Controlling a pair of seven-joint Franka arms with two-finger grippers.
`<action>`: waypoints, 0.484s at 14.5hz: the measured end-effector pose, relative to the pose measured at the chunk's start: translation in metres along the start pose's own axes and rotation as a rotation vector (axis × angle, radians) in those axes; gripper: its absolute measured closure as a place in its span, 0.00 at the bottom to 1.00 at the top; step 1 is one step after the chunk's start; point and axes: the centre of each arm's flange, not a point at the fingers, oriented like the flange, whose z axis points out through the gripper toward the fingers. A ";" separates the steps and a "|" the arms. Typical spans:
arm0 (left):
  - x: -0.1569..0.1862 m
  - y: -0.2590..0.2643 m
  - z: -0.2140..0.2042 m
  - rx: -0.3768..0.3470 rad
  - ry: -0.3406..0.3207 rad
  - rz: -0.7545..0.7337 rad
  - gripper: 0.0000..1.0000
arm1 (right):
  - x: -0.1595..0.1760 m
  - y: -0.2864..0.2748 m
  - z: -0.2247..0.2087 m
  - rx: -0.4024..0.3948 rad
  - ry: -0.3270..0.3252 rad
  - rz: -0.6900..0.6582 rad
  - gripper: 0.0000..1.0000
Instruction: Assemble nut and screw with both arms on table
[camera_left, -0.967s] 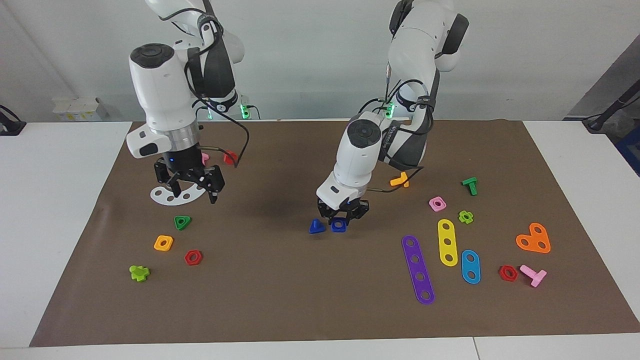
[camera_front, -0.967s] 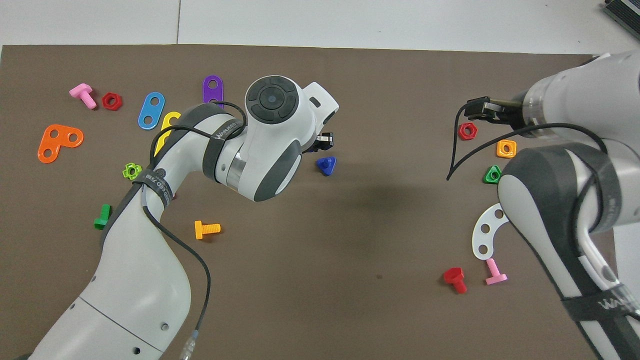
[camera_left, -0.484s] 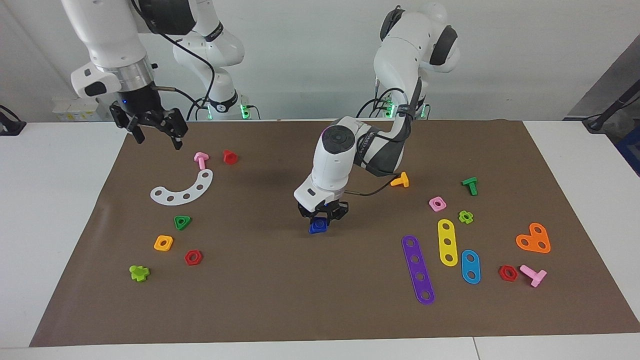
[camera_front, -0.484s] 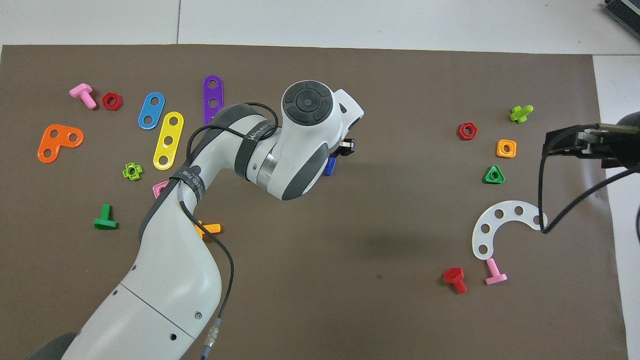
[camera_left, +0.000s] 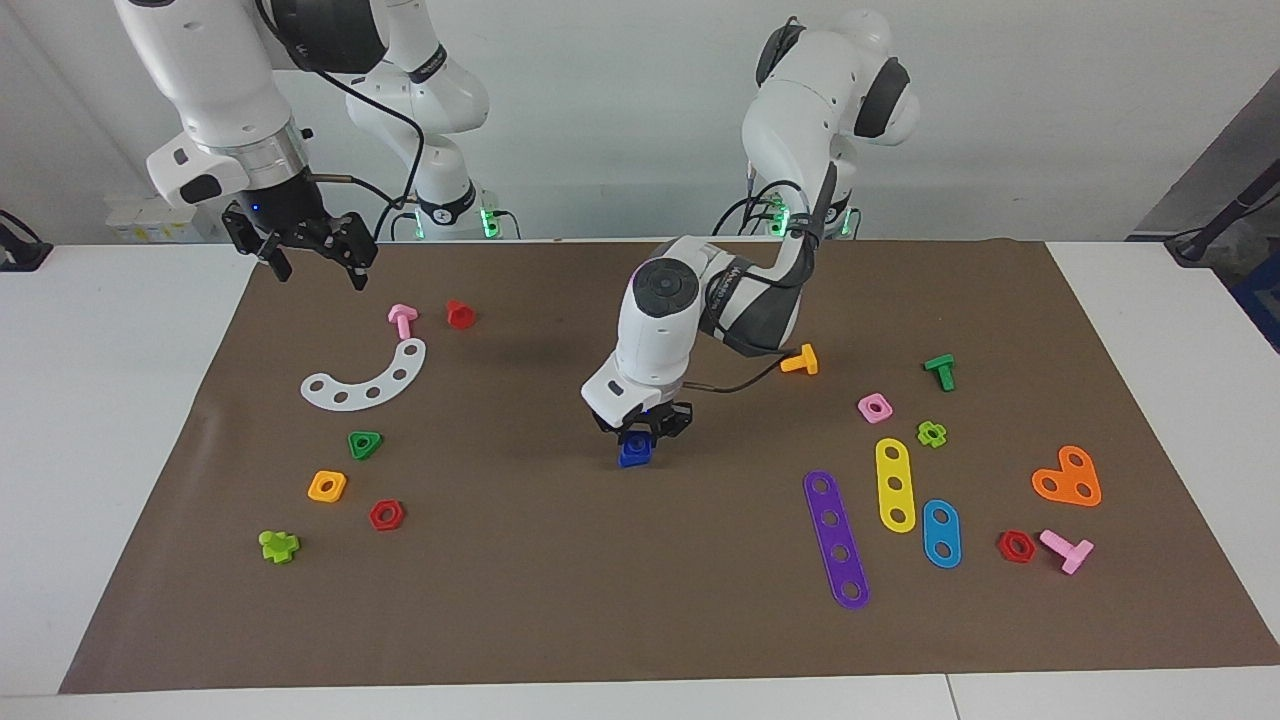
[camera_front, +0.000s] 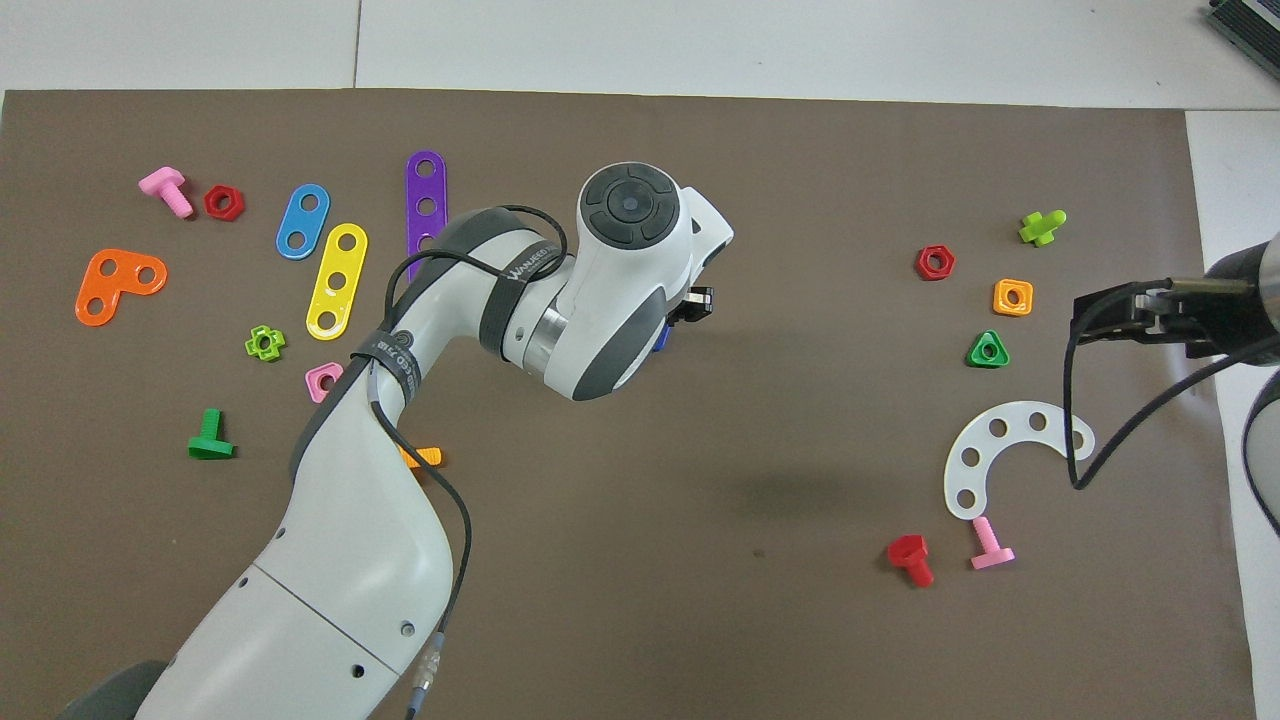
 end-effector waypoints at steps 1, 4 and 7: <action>0.000 0.000 0.002 0.000 -0.001 0.000 0.53 | 0.000 0.001 -0.004 0.001 0.004 -0.005 0.00; 0.000 0.000 0.002 0.001 -0.002 0.000 0.53 | 0.000 0.004 -0.011 0.000 0.004 -0.009 0.00; 0.001 0.000 0.002 -0.005 0.009 -0.007 0.53 | 0.000 0.000 -0.010 0.000 0.002 -0.015 0.00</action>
